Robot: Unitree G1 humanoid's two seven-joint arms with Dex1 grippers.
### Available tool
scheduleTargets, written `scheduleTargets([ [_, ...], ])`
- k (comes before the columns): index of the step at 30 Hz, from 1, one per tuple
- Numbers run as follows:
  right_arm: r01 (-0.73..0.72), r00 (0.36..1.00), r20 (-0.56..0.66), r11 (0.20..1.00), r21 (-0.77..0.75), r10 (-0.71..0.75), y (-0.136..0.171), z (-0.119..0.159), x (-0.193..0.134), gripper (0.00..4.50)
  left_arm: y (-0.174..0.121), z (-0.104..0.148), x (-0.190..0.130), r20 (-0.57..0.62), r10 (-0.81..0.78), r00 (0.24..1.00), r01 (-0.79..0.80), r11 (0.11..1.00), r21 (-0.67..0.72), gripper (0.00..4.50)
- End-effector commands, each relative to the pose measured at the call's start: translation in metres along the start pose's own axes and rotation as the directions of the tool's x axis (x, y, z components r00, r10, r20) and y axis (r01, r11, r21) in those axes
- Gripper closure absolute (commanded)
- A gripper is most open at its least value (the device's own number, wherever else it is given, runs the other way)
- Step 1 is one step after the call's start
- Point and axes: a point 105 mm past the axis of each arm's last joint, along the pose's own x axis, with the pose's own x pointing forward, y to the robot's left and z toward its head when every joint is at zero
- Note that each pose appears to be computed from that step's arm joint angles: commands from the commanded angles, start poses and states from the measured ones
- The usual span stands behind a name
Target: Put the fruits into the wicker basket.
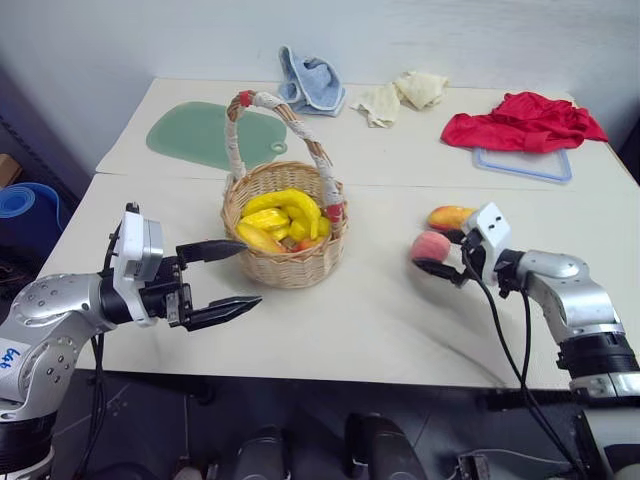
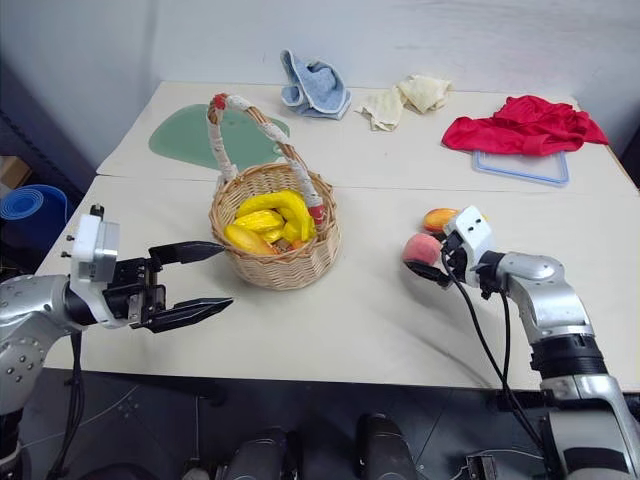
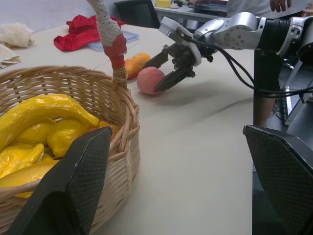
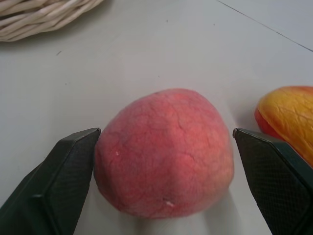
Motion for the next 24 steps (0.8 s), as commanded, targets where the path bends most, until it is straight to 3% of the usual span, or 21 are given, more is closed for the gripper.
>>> scheduleTargets([
  [1,-0.015,0.999,0.042,1.000,-0.022,0.016,-0.005,0.009,0.004,0.42,0.001,0.004,-0.003,0.025,0.025,0.999,-0.025,1.000,0.017,0.00],
  [5,-0.072,0.996,0.049,0.997,-0.027,0.073,-0.001,0.011,0.005,1.60,0.002,-0.001,-0.006,0.030,0.043,0.999,-0.043,0.999,-0.007,0.00],
  [7,-0.101,0.993,0.065,0.994,-0.032,0.102,0.003,0.016,0.002,1.93,0.004,-0.002,-0.009,0.038,0.058,0.998,-0.057,0.998,-0.025,0.00],
  [10,-0.195,0.971,0.134,0.980,-0.037,0.198,0.023,0.040,-0.009,1.94,0.009,-0.003,-0.017,0.059,0.107,0.993,-0.104,0.993,-0.048,0.00],
  [14,-0.441,0.871,0.207,0.895,-0.073,0.446,0.095,0.092,-0.012,1.94,0.020,-0.004,-0.037,0.088,0.208,0.974,-0.200,0.976,-0.089,0.00],
  [16,-0.485,0.836,0.234,0.868,-0.108,0.496,0.125,0.113,-0.006,1.94,0.023,-0.011,-0.049,0.063,0.239,0.969,-0.231,0.967,-0.110,0.00],
  [20,-0.435,0.821,0.349,0.891,-0.130,0.451,0.162,0.158,0.022,1.94,0.023,-0.025,-0.067,0.012,0.287,0.958,-0.283,0.950,-0.136,0.00],
  [24,-0.330,0.856,0.387,0.938,-0.103,0.343,0.172,0.174,0.054,1.94,0.015,-0.026,-0.066,0.006,0.277,0.961,-0.274,0.952,-0.136,0.00],
])
